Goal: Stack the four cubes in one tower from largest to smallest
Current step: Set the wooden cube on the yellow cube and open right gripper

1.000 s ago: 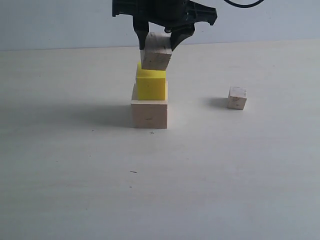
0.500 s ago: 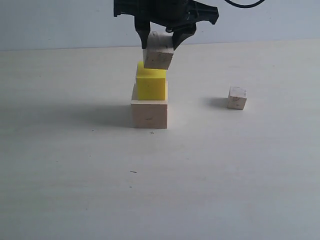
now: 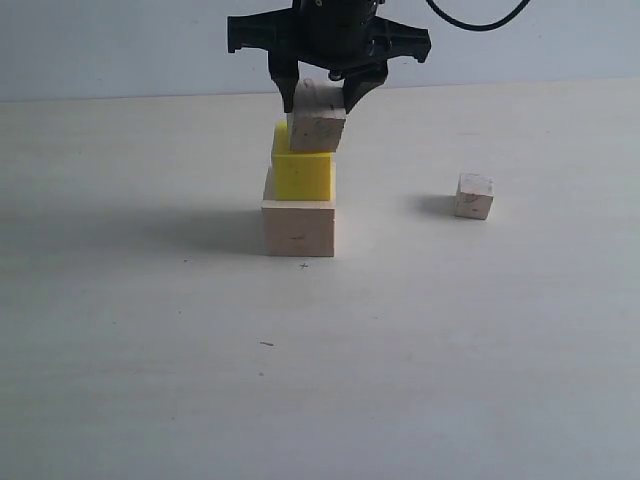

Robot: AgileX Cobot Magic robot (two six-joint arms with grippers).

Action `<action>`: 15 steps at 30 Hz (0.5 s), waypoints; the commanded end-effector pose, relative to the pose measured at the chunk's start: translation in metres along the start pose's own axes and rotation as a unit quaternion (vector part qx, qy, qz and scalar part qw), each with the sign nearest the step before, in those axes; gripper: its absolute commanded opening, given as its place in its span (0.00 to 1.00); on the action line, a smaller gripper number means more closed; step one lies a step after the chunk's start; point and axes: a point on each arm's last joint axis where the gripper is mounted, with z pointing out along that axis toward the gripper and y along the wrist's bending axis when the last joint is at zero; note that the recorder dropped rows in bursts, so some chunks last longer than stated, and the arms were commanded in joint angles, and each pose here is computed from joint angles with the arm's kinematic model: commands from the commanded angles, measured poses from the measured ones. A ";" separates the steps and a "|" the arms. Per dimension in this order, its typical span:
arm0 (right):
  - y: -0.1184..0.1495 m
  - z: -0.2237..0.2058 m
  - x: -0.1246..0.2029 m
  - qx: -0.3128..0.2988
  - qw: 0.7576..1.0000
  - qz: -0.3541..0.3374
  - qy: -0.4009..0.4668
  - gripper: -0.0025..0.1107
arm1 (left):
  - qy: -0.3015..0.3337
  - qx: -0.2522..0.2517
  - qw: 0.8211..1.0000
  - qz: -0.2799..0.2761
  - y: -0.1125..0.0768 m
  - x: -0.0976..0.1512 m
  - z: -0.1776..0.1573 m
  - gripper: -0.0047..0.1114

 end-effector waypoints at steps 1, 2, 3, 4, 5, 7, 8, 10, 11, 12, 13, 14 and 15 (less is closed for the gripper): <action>0.003 -0.002 0.000 -0.005 1.000 -0.012 -0.004 0.02 | -0.005 0.002 1.000 -0.003 -0.001 0.000 0.000 0.04; 0.003 -0.002 0.000 -0.005 1.000 -0.014 -0.004 0.02 | -0.005 0.002 1.000 -0.003 -0.001 0.000 0.000 0.04; 0.003 -0.002 0.000 -0.005 1.000 -0.017 -0.004 0.02 | -0.005 0.002 1.000 -0.003 -0.001 0.000 0.000 0.04; 0.003 -0.002 0.000 -0.005 1.000 -0.017 -0.004 0.02 | -0.005 0.002 1.000 -0.003 -0.001 0.000 0.000 0.04; 0.003 -0.002 0.000 -0.005 1.000 -0.017 -0.004 0.02 | -0.005 0.002 1.000 -0.003 -0.001 0.000 0.000 0.04; 0.003 -0.002 0.000 -0.005 1.000 -0.017 -0.004 0.02 | -0.005 0.002 1.000 -0.003 -0.001 0.000 0.000 0.04; 0.003 -0.002 0.000 -0.005 1.000 -0.017 -0.004 0.02 | -0.005 0.002 1.000 -0.003 -0.001 0.000 0.000 0.04; 0.003 -0.002 0.000 -0.005 1.000 -0.017 -0.004 0.02 | -0.005 0.002 1.000 -0.003 -0.001 0.000 0.000 0.04; 0.003 -0.002 0.000 -0.005 1.000 -0.023 -0.004 0.02 | -0.005 0.002 1.000 -0.003 -0.001 0.000 0.000 0.04; 0.003 -0.002 0.000 -0.006 1.000 -0.024 -0.003 0.02 | -0.005 0.002 1.000 -0.003 -0.001 0.000 0.000 0.04; 0.003 -0.002 0.000 -0.006 1.000 -0.024 -0.003 0.02 | -0.005 0.002 1.000 -0.003 -0.001 0.000 0.000 0.04; 0.003 -0.002 0.000 -0.006 1.000 -0.024 -0.003 0.02 | -0.005 0.002 1.000 -0.003 -0.001 0.000 0.000 0.04; 0.003 -0.002 0.000 -0.006 1.000 -0.024 -0.003 0.02 | -0.005 0.002 1.000 -0.003 -0.001 0.000 0.000 0.04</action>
